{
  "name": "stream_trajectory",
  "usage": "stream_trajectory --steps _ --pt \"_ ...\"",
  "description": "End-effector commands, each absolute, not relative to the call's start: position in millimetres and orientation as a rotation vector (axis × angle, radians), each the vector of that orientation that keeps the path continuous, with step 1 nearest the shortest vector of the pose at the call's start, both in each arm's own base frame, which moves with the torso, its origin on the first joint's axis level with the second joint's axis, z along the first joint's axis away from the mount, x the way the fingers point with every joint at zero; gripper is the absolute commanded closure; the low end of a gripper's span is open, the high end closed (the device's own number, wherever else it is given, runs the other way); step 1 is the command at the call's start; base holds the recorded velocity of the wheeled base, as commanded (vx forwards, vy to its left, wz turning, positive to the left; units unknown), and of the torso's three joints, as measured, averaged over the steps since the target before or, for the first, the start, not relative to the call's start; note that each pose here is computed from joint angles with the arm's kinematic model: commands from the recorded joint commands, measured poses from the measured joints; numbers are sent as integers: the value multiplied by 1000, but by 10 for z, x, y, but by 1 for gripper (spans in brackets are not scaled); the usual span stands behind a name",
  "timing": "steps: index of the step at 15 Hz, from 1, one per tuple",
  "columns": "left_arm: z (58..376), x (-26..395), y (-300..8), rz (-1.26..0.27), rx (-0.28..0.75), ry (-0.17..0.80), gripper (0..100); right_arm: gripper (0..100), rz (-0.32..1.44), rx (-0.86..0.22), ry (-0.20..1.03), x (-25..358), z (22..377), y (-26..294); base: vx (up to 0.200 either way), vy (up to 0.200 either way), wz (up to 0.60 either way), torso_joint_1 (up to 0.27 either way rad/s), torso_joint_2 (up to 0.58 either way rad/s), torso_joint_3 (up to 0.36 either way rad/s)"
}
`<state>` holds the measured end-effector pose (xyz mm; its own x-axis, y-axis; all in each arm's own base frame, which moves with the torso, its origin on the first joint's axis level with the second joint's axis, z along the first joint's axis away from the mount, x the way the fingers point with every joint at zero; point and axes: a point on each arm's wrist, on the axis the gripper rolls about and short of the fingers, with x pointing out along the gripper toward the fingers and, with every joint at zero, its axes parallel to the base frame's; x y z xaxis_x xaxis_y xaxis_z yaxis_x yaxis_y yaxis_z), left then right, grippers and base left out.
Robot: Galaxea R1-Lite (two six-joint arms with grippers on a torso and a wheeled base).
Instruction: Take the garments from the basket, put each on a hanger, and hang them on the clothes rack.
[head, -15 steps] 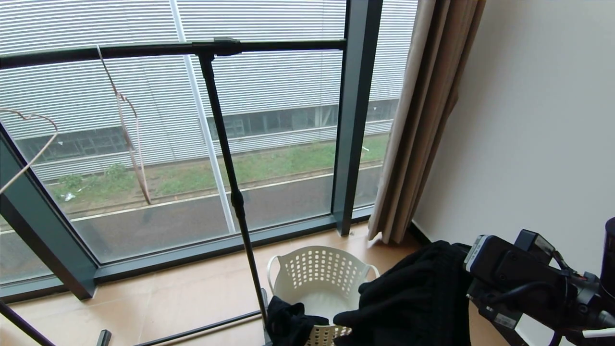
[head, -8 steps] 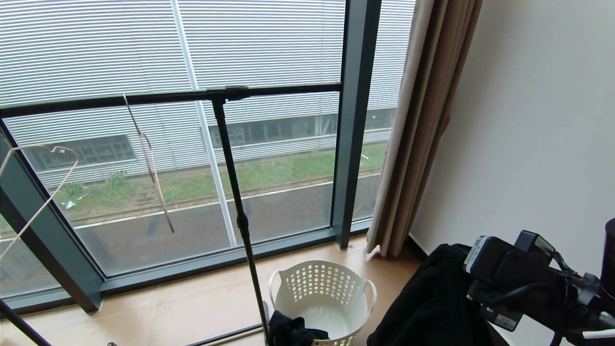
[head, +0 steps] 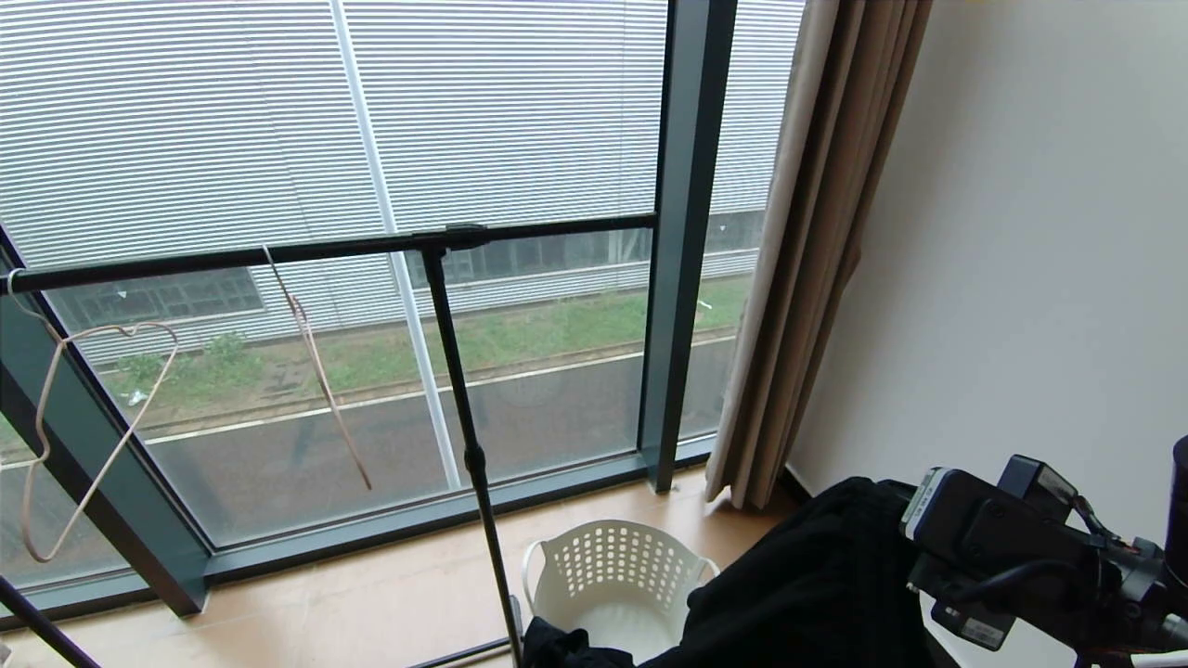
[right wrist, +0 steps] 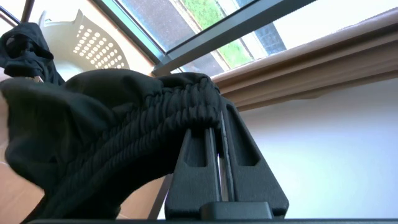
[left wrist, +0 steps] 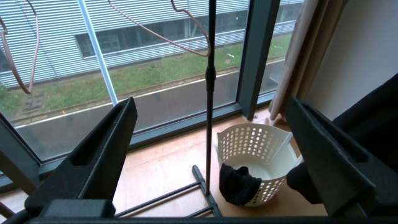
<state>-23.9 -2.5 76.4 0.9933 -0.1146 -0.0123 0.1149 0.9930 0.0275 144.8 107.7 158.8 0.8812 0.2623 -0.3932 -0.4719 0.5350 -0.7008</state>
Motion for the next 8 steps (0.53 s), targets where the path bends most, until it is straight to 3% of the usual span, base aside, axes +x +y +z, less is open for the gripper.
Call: stream_trajectory --steps 1,5,8 --pt "764 -239 -25 -115 28 11 0 100 445 -909 254 1447 1583 1078 0 0 0 168 -388 -212" --pt "764 -239 -25 -117 28 11 0 100 447 -909 258 1439 1570 1071 0 0 0 168 -365 -196" --pt "764 -239 -25 -115 28 11 0 100 450 -913 266 1415 1541 1052 0 0 0 33 -54 -118"
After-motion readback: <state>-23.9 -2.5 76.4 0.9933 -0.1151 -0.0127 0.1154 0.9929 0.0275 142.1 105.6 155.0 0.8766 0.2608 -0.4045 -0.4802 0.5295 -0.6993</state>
